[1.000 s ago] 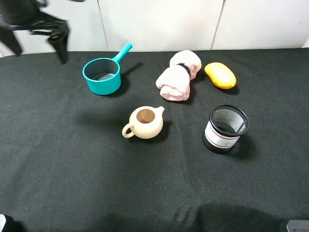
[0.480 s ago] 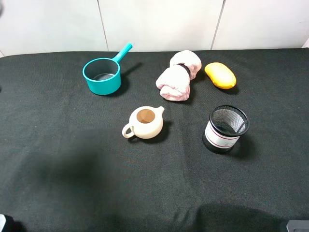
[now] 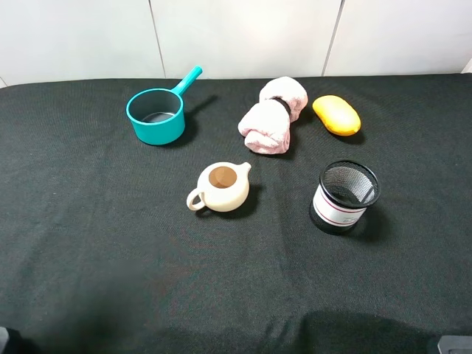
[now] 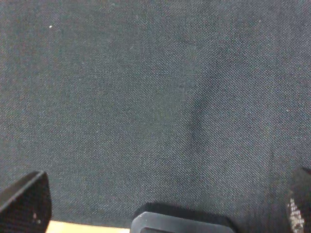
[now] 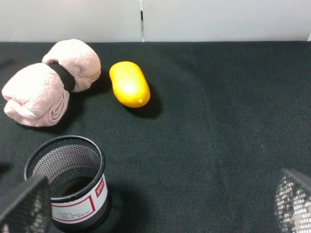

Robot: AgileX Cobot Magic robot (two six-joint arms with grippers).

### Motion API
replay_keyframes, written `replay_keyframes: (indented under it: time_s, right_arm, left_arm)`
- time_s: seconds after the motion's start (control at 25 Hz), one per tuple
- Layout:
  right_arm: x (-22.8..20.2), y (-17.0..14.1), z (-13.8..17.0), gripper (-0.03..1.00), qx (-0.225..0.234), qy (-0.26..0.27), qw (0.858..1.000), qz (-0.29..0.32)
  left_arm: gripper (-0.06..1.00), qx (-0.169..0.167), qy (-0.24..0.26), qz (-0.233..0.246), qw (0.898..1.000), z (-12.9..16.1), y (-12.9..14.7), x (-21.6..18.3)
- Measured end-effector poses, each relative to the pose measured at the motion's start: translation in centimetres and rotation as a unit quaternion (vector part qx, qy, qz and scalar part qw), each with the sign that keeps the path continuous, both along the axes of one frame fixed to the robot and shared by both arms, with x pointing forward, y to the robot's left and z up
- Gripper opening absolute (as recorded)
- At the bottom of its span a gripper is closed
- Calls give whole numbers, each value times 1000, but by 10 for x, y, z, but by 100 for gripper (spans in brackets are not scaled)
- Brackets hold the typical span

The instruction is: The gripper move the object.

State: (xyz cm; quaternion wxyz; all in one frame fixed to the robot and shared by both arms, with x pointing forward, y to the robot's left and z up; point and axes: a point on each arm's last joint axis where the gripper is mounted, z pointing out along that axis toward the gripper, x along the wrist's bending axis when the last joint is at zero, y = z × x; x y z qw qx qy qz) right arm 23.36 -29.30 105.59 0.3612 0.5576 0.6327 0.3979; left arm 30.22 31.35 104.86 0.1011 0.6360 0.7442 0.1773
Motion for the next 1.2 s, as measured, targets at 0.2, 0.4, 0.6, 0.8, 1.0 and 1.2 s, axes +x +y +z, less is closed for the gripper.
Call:
replay_keyframes:
  time_s: [0.2, 0.4, 0.6, 0.8, 1.0, 1.2]
  right_arm:
    - [0, 0, 0, 69, 0, 0, 1000, 0]
    - [0, 0, 0, 69, 0, 0, 1000, 0]
    - [0, 0, 0, 69, 0, 0, 1000, 0]
    - [0, 0, 0, 69, 0, 0, 1000, 0]
    - [0, 0, 0, 69, 0, 0, 1000, 0]
    - [0, 0, 0, 69, 0, 0, 1000, 0]
  left_arm:
    - [96, -4, -66, 8, 998, -5, 0, -28]
    - [96, -3, -124, 10, 992, -3, 1, -45]
    - [96, 1, -162, 15, 987, -2, 2, -56]
    - [96, 14, -189, 22, 982, -3, 5, -65]
    - [96, 17, -209, 21, 977, -6, 6, -67]
    - [96, 17, -231, 9, 973, -9, 5, -62]
